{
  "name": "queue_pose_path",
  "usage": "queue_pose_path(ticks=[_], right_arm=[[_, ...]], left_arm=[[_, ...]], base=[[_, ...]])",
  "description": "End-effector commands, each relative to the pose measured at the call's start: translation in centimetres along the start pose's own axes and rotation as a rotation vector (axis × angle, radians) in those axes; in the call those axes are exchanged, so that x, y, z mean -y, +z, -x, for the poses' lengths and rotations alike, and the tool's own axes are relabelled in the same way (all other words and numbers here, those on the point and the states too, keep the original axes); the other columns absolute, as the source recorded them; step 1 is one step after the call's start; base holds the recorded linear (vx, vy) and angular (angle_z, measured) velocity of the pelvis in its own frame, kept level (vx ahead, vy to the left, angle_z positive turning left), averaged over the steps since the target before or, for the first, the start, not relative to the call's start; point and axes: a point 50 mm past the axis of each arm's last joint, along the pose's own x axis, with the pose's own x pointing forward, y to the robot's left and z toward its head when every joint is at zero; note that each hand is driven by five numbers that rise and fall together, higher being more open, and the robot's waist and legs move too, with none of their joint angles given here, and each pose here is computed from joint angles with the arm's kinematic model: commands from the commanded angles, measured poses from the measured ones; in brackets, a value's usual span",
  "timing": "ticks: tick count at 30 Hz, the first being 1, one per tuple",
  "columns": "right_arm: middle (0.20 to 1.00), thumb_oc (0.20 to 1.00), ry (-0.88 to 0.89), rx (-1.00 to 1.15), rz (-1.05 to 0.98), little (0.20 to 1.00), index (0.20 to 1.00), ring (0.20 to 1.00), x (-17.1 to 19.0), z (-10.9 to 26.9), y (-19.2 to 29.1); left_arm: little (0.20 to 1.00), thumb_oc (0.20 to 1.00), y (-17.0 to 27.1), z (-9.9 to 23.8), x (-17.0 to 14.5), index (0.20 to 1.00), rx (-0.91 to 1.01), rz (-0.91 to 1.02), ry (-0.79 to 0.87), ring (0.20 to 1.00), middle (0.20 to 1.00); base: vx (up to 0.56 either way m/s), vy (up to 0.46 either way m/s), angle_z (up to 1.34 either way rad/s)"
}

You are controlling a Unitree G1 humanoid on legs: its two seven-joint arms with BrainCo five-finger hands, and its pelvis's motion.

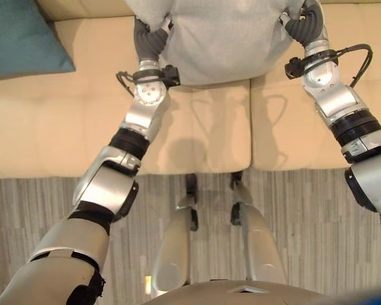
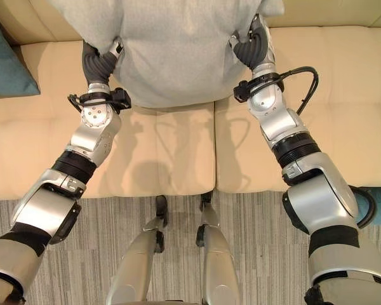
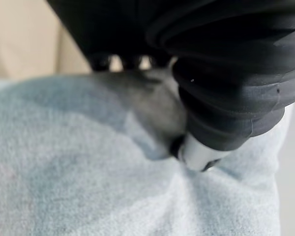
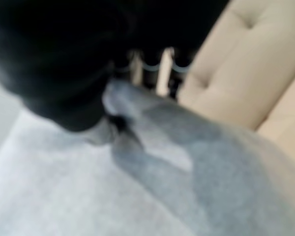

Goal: Pick up all the scattered cushions and arrange them neatly on the sofa.

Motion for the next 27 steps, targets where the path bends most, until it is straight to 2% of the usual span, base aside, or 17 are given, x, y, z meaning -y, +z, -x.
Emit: queue_pose_path(ticks=[1,2,3,4,11,12,14,18,19,24,27], right_arm=[[0.200,0.200,0.068,0.205,-0.043,0.200,0.200,0.200,-2.5,-1.6,5.7],[0.322,0.322,0.059,0.198,-0.036,0.322,0.322,0.322,-2.4,-1.9,5.8],[0.953,0.953,0.050,0.187,-0.028,0.953,0.953,0.953,-2.2,-2.2,5.8],[1.000,1.000,0.040,0.177,-0.007,1.000,1.000,1.000,-1.9,-2.6,5.9],[1.000,1.000,-0.020,0.126,0.069,1.000,1.000,1.000,0.0,-4.1,6.0],[1.000,1.000,-0.037,0.078,0.090,1.000,1.000,1.000,0.6,-4.6,5.5],[1.000,1.000,-0.038,0.078,0.090,1.000,1.000,1.000,0.7,-4.6,5.6],[1.000,1.000,-0.090,0.016,0.119,1.000,1.000,1.000,2.5,-5.1,4.9],[1.000,1.000,-0.090,0.017,0.119,1.000,1.000,1.000,2.5,-5.1,4.9],[1.000,1.000,-0.157,-0.034,0.156,1.000,1.000,1.000,6.1,-4.5,2.6],[1.000,1.000,-0.153,-0.017,0.146,1.000,1.000,1.000,7.2,-3.8,1.7]], left_arm=[[0.589,0.589,5.5,-1.7,4.6,0.589,0.227,-0.034,-0.179,0.589,0.589],[1.000,1.000,6.0,-2.2,4.6,1.000,0.237,-0.046,-0.168,1.000,1.000],[1.000,1.000,6.3,-2.6,4.5,1.000,0.232,-0.048,-0.152,1.000,1.000],[1.000,1.000,7.0,-3.1,4.4,1.000,0.242,-0.052,-0.132,1.000,1.000],[1.000,1.000,9.2,-4.9,2.9,1.000,0.275,-0.083,-0.069,1.000,1.000],[1.000,1.000,9.4,-5.7,1.4,1.000,0.254,-0.113,-0.015,1.000,1.000],[1.000,1.000,9.5,-5.7,1.4,1.000,0.255,-0.113,-0.015,1.000,1.000],[1.000,1.000,10.3,-6.7,-0.8,1.000,0.245,-0.144,0.050,1.000,1.000],[1.000,1.000,10.3,-6.7,-0.8,1.000,0.246,-0.144,0.050,1.000,1.000],[1.000,1.000,9.7,-6.6,-4.9,1.000,0.233,-0.190,0.105,1.000,1.000],[1.000,1.000,9.2,-5.9,-5.5,1.000,0.254,-0.206,0.070,1.000,1.000]], base=[[0.00,0.007,0.04],[0.00,0.018,0.04],[0.00,0.000,0.00],[0.00,0.000,0.00],[0.00,0.000,0.00],[0.00,0.000,0.00],[0.00,0.000,0.00],[0.00,0.000,0.00],[0.00,0.000,0.00],[0.02,-0.004,0.05],[0.00,-0.003,0.04]])
